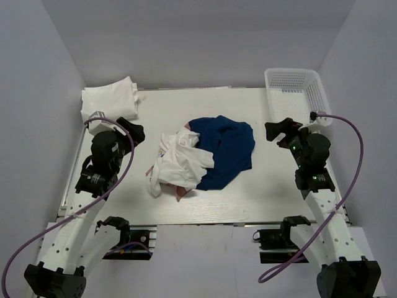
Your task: Fold and stack the t-shirts
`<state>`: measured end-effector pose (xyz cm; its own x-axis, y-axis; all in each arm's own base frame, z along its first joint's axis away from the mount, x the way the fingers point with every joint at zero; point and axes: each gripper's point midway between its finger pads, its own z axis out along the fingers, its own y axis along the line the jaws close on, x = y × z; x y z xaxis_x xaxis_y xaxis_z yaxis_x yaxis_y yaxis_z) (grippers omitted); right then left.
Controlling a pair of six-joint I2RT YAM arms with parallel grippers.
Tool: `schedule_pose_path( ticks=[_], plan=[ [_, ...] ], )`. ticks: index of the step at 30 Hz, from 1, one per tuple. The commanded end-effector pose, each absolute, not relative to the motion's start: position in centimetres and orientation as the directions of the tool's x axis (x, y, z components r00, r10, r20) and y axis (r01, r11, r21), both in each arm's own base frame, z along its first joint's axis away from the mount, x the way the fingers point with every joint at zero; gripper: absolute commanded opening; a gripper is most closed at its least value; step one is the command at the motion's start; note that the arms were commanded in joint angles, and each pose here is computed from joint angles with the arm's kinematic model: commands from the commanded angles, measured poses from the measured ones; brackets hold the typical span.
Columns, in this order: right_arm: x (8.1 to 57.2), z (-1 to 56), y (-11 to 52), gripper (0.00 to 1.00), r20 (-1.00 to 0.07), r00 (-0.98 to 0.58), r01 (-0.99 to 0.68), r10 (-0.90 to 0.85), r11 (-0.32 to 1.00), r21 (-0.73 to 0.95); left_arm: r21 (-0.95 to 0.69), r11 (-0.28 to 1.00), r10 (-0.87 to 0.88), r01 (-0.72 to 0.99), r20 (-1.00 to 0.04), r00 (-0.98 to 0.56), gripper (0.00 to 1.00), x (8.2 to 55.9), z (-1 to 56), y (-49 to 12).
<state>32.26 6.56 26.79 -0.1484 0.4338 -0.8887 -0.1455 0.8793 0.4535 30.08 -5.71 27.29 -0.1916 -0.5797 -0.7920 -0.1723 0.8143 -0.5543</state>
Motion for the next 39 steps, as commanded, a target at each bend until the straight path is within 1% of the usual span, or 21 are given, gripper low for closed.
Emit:
schedule_pose_path(
  ticks=[1,4,5,6,9,10,12,13,15,19,20,23,27,28,30,31,33,34,36,37,39],
  plan=[
    [32.2,27.8,6.9,0.91,-0.901,-0.142,-0.178,0.41,0.885,0.431,-0.561,0.797,-0.6,-0.224,-0.777,-0.19,1.0,29.8,26.6,-5.1],
    [32.2,26.8,6.4,0.91,-0.886,-0.141,-0.142,0.442,0.876,0.46,-0.547,0.809,-0.587,-0.216,-0.778,-0.226,1.0,29.8,26.0,-5.5],
    [32.3,27.2,6.4,0.91,-0.915,-0.113,-0.169,0.387,0.9,0.401,-0.55,0.809,-0.587,-0.209,-0.776,-0.231,1.0,29.8,26.0,-5.7],
    [32.6,26.9,4.9,0.91,-0.915,-0.09,-0.082,0.393,0.913,0.401,-0.541,0.815,-0.578,-0.207,-0.782,-0.234,1.0,29.8,25.9,-5.6],
    [32.3,27.7,2.7,0.91,-0.91,-0.014,0.02,0.414,0.91,0.413,-0.53,0.822,-0.569,-0.21,-0.786,-0.244,1.0,29.7,25.7,-5.6],
    [32.2,28.2,2.4,0.91,-0.929,0.001,0.019,0.37,0.929,0.37,-0.526,0.823,-0.567,-0.215,-0.785,-0.251,1.0,29.6,25.2,-5.6],
    [32.0,28.1,2.3,0.91,-0.938,-0.015,0.028,0.345,0.938,0.345,-0.53,0.822,-0.569,-0.209,-0.786,-0.243,1.0,29.6,25.2,-5.6],
    [31.9,29.1,2.2,0.91,-0.943,-0.007,0.025,0.331,0.943,0.331,-0.531,0.821,-0.57,-0.208,-0.786,-0.24,1.0,29.7,25.0,-5.6],
    [32.9,27.9,2.5,0.91,-0.942,-0.08,0.036,0.326,0.945,0.324,-0.534,0.821,-0.57,-0.2,-0.784,-0.247,1.0,29.9,25.0,-5.8],
    [34.3,25.5,5.2,0.91,-0.904,-0.301,-0.036,0.303,0.944,0.328,-0.513,0.836,-0.549,-0.195,-0.791,-0.27,1.0,30.2,24.6,-6.1],
    [34.5,25.7,7.4,0.91,-0.894,-0.338,-0.145,0.293,0.923,0.357,-0.509,0.837,-0.546,-0.2,-0.79,-0.278,1.0,30.4,24.3,-6.1],
    [35.5,24.6,10.0,0.91,-0.877,-0.392,-0.254,0.277,0.884,0.393,-0.501,0.842,-0.539,-0.198,-0.795,-0.28,1.0,30.4,24.3,-6.1],
    [36.2,22.4,13.6,0.91,-0.835,-0.491,-0.305,0.248,0.849,0.431,-0.493,0.845,-0.534,-0.207,-0.792,-0.296,1.0,30.4,23.3,-6.1],
    [37.1,22.0,14.3,0.91,-0.841,-0.488,-0.325,0.233,0.846,0.423,-0.493,0.845,-0.534,-0.207,-0.792,-0.296,1.0,30.4,23.3,-6.1],
    [38.1,20.1,16.7,0.91,-0.82,-0.539,-0.333,0.192,0.846,0.417,-0.488,0.846,-0.532,-0.212,-0.79,-0.304,1.0,30.6,23.0,-6.1],
    [38.6,20.5,17.5,0.91,-0.826,-0.536,-0.35,0.176,0.844,0.407,-0.48,0.848,-0.53,-0.226,-0.791,-0.305,1.0,30.7,22.7,-5.9],
    [39.8,17.8,19.2,0.91,-0.784,-0.607,-0.32,0.129,0.863,0.39,-0.481,0.842,-0.538,-0.246,-0.788,-0.299,1.0,30.9,22.4,-5.7],
    [39.7,17.1,20.3,0.91,-0.78,-0.619,-0.341,0.095,0.862,0.376,-0.474,0.842,-0.536,-0.257,-0.789,-0.301,1.0,31.0,22.2,-5.6],
    [40.3,13.3,21.5,0.91,-0.738,-0.672,-0.312,0.051,0.885,0.345,-0.468,0.844,-0.533,-0.262,-0.787,-0.309,1.0,31.1,21.9,-5.6],
    [41.1,14.0,22.5,0.91,-0.749,-0.661,-0.327,0.042,0.883,0.337,-0.467,0.846,-0.532,-0.258,-0.783,-0.324,1.0,31.2,21.5,-5.9],
    [41.4,11.1,23.9,0.91,-0.715,-0.699,-0.331,-0.022,0.896,0.296,-0.464,0.847,-0.529,-0.257,-0.778,-0.339,1.0,31.3,21.2,-6.0]
  ],
)
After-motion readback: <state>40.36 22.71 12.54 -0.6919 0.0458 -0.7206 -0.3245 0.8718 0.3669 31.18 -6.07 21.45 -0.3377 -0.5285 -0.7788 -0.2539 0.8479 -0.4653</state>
